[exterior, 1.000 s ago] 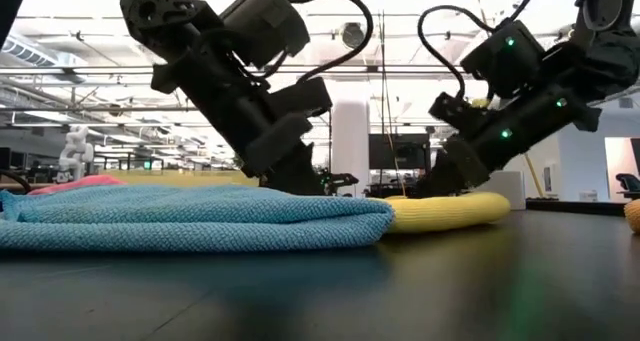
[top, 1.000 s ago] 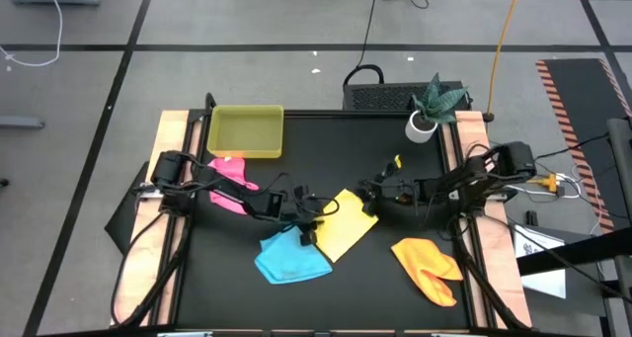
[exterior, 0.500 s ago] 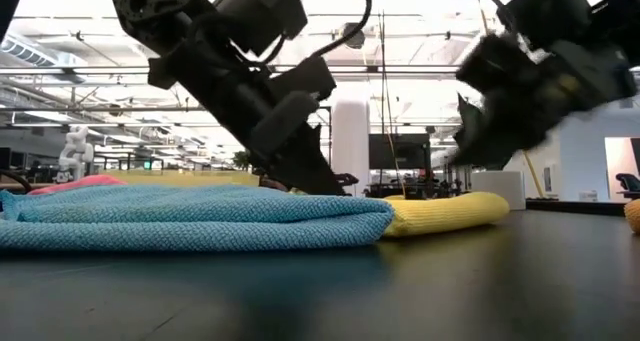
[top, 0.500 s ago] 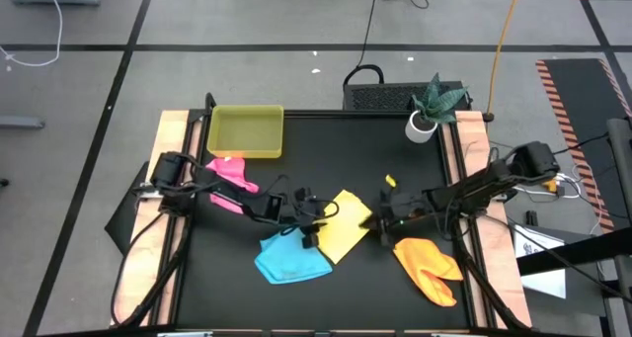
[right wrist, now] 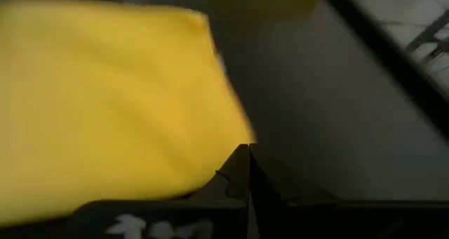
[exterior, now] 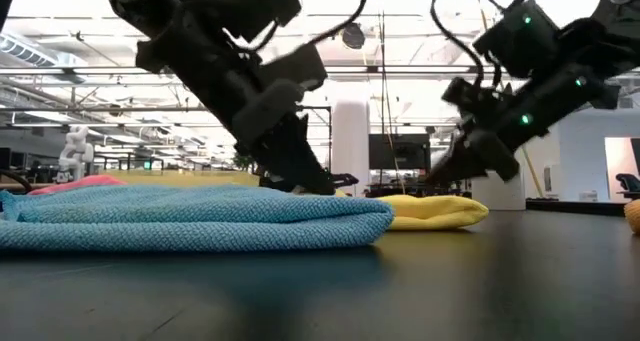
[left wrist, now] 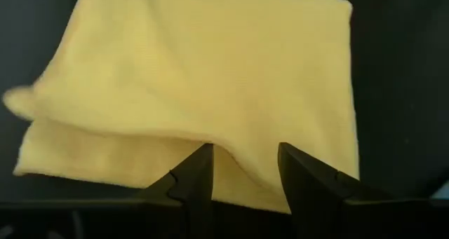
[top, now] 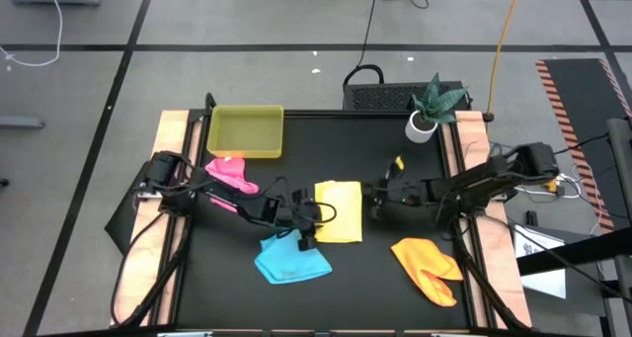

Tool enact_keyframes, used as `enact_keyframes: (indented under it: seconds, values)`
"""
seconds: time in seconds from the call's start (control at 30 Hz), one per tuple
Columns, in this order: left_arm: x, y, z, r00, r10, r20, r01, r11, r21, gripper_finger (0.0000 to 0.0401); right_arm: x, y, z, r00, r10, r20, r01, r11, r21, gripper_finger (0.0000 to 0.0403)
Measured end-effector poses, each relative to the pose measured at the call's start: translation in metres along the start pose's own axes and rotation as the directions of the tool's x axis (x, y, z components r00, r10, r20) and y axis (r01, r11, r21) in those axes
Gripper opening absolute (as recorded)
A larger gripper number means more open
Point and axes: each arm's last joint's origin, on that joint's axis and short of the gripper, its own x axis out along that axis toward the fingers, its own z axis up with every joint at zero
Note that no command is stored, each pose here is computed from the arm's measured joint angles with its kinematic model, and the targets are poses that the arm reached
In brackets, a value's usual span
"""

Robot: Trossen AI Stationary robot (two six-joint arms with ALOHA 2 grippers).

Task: Fold microfiber towels
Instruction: Fold the yellow microfiber cloth

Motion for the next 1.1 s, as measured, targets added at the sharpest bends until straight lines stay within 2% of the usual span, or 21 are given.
enact_keyframes:
  seconds: [0.1,0.23,0.43,0.57,0.67,0.8,0.93,1.1]
  values:
    - [-0.002,-0.004,0.002,0.999,0.033,0.036,-0.033,0.999,0.012,0.0163,-0.010,0.000,0.011,0.991,0.111,0.077,-0.114,0.992,0.046,0.0000]
    - [0.003,-0.008,0.005,0.994,0.023,0.104,-0.027,0.999,0.039,0.0163,-0.020,0.015,0.016,0.931,0.345,0.119,-0.350,0.936,0.028,0.0000]
    - [0.009,-0.009,-0.002,0.997,-0.075,0.037,0.072,0.996,0.055,0.0163,-0.022,0.050,0.009,0.879,0.458,0.130,-0.462,0.887,0.000,0.0000]
    - [0.005,-0.012,-0.002,0.994,-0.107,0.027,0.105,0.992,0.066,0.0163,-0.016,0.064,0.003,0.860,0.489,0.145,-0.489,0.871,-0.037,0.0001]
    - [-0.005,-0.017,0.006,0.990,-0.126,0.065,0.121,0.989,0.083,0.0163,-0.015,0.067,0.002,0.855,0.494,0.157,-0.489,0.870,-0.066,0.0010]
    - [-0.017,-0.021,0.011,0.991,-0.099,0.093,0.090,0.992,0.093,0.0163,-0.017,0.070,0.005,0.844,0.506,0.177,-0.499,0.863,-0.081,0.0042]
    - [-0.022,-0.023,0.011,0.994,-0.065,0.089,0.056,0.993,0.104,0.0163,-0.022,0.085,0.011,0.828,0.545,0.131,-0.523,0.836,-0.166,0.0089]
    - [-0.020,-0.021,0.008,0.997,-0.044,0.071,0.037,0.994,0.103,0.0163,-0.026,0.103,0.013,0.890,0.456,0.004,-0.433,0.848,-0.307,0.0135]
